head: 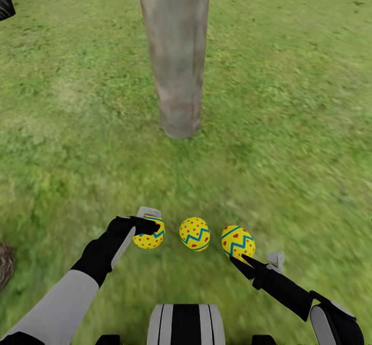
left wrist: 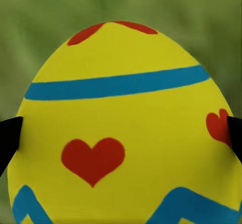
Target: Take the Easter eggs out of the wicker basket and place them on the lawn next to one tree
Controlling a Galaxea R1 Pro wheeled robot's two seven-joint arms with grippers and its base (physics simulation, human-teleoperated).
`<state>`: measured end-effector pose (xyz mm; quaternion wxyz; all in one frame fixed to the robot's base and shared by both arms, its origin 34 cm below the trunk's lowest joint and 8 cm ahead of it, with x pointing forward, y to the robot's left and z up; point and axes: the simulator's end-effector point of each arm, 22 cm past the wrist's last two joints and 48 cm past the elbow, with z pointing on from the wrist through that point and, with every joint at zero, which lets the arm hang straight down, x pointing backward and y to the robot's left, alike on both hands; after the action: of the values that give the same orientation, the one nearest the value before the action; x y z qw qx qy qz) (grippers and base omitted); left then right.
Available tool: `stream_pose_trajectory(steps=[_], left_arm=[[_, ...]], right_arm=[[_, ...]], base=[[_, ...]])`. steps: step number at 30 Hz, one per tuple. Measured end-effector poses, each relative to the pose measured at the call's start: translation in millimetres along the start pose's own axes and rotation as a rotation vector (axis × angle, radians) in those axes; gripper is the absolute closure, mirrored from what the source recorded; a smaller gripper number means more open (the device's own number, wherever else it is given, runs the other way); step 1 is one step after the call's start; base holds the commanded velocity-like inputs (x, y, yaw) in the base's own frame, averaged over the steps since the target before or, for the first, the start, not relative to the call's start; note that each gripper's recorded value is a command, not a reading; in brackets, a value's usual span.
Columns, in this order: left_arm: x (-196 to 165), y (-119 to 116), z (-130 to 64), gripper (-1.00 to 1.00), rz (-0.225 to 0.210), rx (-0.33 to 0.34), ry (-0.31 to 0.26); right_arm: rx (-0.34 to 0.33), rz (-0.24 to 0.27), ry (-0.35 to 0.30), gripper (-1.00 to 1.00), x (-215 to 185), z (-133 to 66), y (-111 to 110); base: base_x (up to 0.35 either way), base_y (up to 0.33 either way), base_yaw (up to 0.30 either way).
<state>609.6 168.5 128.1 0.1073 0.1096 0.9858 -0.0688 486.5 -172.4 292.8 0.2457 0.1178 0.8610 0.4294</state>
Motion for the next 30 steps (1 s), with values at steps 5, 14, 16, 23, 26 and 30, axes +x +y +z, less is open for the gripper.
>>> stream_pose_trajectory(steps=[5, 14, 16, 23, 26, 30], left_arm=[[9.3, -0.3, 9.2, 1.00, -0.003, 0.003, 0.018], [15.4, -1.8, 21.1, 1.00, -0.002, 0.009, 0.026], [12.7, -2.7, 22.1, 1.00, 0.000, 0.011, 0.018], [6.6, -5.6, 21.7, 1.00, -0.002, 0.020, 0.002], [11.6, -5.1, 23.9, -1.00, -0.005, 0.019, 0.014], [11.4, -5.3, 23.8, -1.00, -0.006, 0.020, 0.013]], right_arm=[[0.009, 0.014, 0.013, -1.00, 6.3, 2.2, -7.0], [0.023, 0.038, 0.035, -1.00, 17.7, 6.0, -19.0], [0.027, 0.043, 0.040, -1.00, 20.3, 6.7, -21.7], [0.031, 0.050, 0.045, -1.00, 23.1, 7.6, -24.6], [0.033, 0.050, 0.045, -1.00, 23.1, 7.4, -25.1], [0.033, 0.050, 0.045, -1.00, 23.1, 7.4, -25.2]], base=[[0.000, 0.000, 0.000], [0.000, 0.000, 0.000], [0.000, 0.000, 0.000], [0.000, 0.000, 0.000], [0.000, 0.000, 0.000], [0.000, 0.000, 0.000]])
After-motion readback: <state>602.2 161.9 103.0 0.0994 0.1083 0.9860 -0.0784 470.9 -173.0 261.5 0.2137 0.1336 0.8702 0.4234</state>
